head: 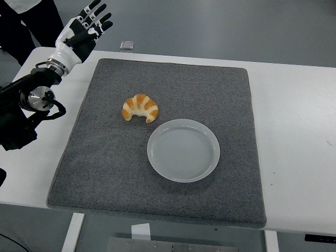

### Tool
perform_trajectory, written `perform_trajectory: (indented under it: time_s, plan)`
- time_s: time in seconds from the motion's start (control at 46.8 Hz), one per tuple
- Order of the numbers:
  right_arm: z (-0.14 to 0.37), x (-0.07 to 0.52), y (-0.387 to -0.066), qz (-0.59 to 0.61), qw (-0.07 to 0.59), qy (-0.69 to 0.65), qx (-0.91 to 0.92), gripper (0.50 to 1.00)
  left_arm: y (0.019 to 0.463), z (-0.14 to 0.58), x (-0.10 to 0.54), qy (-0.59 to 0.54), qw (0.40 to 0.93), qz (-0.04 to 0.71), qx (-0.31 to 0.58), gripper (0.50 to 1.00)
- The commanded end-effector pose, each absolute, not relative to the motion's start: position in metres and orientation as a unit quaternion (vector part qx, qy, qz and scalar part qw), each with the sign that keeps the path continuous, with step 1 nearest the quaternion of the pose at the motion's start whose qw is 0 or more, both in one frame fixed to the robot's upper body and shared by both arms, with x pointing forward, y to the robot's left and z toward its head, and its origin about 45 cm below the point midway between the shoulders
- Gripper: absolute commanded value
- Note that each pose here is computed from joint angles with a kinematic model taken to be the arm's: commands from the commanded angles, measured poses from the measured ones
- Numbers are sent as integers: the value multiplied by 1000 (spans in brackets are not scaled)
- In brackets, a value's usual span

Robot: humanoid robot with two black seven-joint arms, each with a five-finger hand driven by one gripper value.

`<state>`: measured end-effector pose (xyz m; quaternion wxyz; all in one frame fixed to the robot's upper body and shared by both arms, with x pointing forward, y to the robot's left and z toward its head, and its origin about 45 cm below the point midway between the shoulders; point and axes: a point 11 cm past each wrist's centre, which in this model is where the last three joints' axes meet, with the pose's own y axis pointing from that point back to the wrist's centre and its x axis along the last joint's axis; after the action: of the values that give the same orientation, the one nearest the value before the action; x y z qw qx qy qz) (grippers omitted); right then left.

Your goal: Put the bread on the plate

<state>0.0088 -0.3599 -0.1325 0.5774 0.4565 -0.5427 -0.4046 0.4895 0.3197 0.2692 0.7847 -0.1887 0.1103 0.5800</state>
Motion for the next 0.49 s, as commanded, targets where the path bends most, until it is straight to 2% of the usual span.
perform_trajectory:
  time_s: [0.0, 0.47]
  plan:
    - [-132, 9, -360, -405, 577, -543, 457, 952, 319, 268, 489, 111, 785, 580, -187, 990]
    - [-132, 9, -360, -405, 577, -543, 457, 952, 320, 267, 489, 111, 784, 581, -185, 990]
